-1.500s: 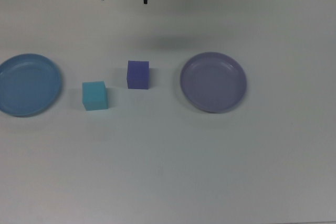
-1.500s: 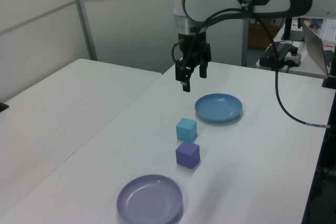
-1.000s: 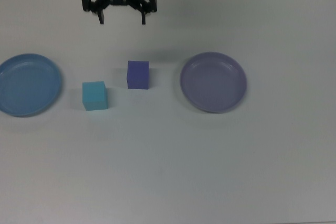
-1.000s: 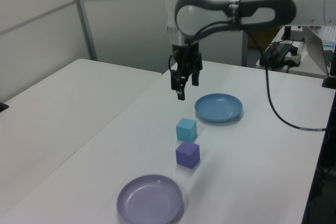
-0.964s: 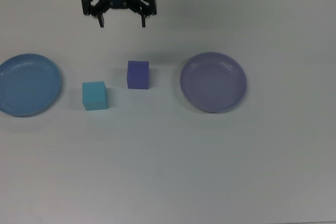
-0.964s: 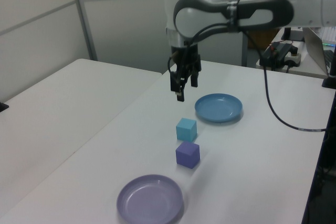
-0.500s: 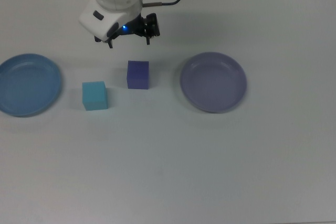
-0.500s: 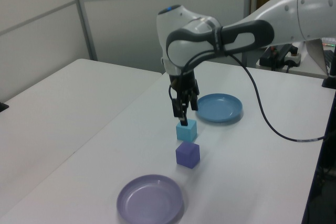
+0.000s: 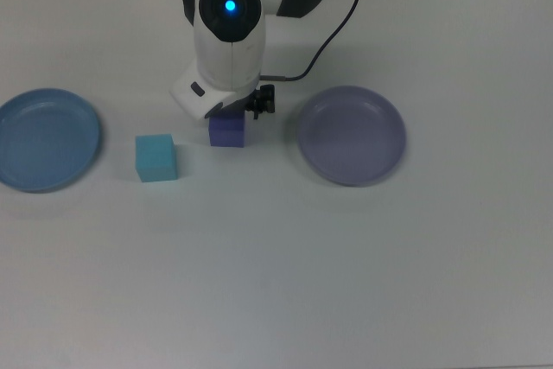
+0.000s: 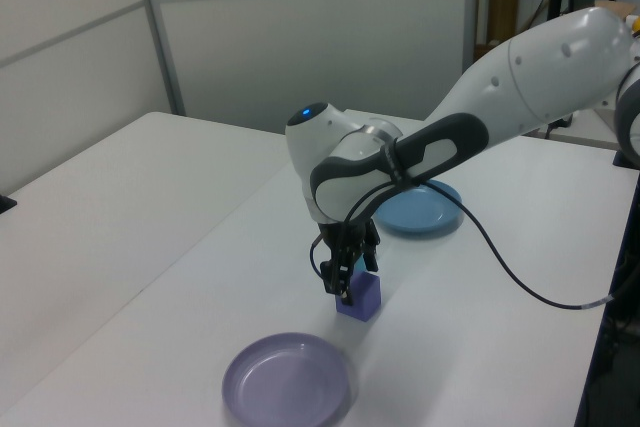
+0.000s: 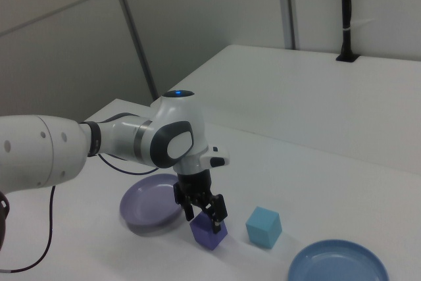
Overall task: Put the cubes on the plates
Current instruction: 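Close the gripper on the purple cube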
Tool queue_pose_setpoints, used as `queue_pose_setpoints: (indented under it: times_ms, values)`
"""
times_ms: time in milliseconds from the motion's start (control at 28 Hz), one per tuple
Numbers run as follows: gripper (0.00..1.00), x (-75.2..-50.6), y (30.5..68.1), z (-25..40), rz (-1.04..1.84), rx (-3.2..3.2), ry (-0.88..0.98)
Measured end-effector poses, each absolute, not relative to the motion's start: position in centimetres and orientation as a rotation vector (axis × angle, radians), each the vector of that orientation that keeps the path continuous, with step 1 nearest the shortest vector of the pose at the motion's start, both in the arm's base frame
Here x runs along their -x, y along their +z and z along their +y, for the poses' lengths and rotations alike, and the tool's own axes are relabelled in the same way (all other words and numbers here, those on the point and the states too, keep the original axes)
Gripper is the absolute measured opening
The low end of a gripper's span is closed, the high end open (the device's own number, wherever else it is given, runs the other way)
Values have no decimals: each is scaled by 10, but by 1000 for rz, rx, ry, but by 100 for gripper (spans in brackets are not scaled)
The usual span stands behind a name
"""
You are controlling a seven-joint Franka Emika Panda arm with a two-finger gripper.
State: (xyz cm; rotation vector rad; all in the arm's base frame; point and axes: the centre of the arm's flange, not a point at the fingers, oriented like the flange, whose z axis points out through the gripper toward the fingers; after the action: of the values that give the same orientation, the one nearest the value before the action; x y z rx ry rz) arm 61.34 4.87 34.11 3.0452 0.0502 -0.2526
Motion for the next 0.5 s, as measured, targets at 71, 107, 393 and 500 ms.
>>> queue_pose_setpoints:
  times_ms: [71,107,393,500]
  values:
    - [94,-614,339,48,46,-3044,-255]
    - [89,-614,339,47,44,-3044,-254]
    - [66,-614,340,45,60,-3023,-248]
    - [61,-615,343,46,61,-3023,-239]
